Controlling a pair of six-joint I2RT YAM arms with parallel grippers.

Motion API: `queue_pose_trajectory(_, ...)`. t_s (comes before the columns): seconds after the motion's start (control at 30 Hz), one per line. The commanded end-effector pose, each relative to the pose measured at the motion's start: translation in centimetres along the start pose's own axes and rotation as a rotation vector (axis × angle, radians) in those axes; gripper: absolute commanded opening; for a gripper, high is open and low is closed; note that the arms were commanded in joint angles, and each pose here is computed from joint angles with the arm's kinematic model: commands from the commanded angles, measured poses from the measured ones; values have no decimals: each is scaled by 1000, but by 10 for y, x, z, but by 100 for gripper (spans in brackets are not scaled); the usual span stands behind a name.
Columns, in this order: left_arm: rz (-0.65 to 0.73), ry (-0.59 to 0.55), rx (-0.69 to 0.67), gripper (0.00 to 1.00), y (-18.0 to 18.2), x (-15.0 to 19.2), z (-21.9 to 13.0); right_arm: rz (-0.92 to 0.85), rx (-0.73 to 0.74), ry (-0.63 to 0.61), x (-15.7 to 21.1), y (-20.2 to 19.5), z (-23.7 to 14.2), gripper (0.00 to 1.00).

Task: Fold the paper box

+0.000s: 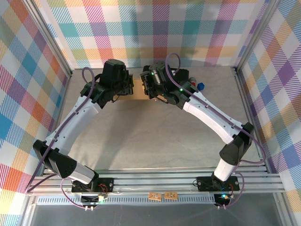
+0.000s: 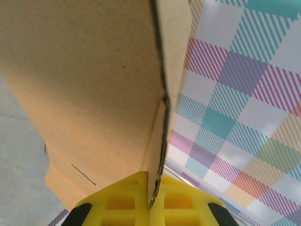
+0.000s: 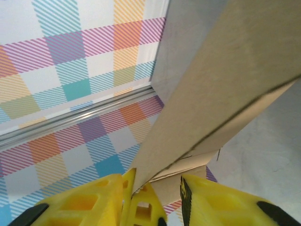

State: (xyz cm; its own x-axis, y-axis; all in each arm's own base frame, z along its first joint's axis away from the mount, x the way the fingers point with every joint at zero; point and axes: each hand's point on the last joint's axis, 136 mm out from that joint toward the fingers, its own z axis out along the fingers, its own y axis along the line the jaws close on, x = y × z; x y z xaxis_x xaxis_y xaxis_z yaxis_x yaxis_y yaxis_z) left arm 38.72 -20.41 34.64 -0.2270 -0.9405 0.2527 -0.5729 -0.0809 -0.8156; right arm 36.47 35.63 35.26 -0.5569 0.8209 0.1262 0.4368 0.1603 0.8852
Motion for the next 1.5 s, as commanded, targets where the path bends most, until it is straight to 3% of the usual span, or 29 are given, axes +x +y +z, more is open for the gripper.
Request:
queue_pose_trajectory(0.0, -26, 135, 57, 0, -13, 27, -15, 39, -52, -15, -5, 7, 14, 35)
queue_pose_trajectory(0.37, -38, 153, 60, 0, -10, 28, -21, 72, -76, -32, -6, 13, 37, 29)
queue_pose_trajectory(0.5, -37, 156, 65, 0, -11, 27, -23, 77, -79, -57, -10, 13, 40, 20)
queue_pose_trajectory(0.6, -20, 147, 76, 0, -14, 23, -31, 78, -83, -83, -15, 13, 35, 8)
queue_pose_trajectory(0.77, -6, 119, 102, 0, -18, 11, -43, 74, -99, -103, -21, 20, 16, 14)
queue_pose_trajectory(0.97, -34, 182, 121, 0, -22, 23, -34, 75, -128, -109, -22, 27, 9, 0)
queue_pose_trajectory(1.0, -36, 188, 126, 5, -24, 25, -35, 79, -129, -116, -24, 26, 7, 0)
queue_pose_trajectory(1.1, -41, 180, 142, 37, -29, 20, -45, 67, -117, -137, -31, 24, -2, 0)
queue_pose_trajectory(1.2, -37, 141, 136, 53, -30, 3, -56, 53, -84, -134, -40, 20, -12, 0)
queue_pose_trajectory(1.33, -67, 147, 140, 53, -26, -11, -53, 50, -47, -91, -48, 17, -18, 0)
queue_pose_trajectory(1.47, -80, 141, 151, 43, -25, -17, -51, 34, -24, -72, -54, 18, -24, 0)
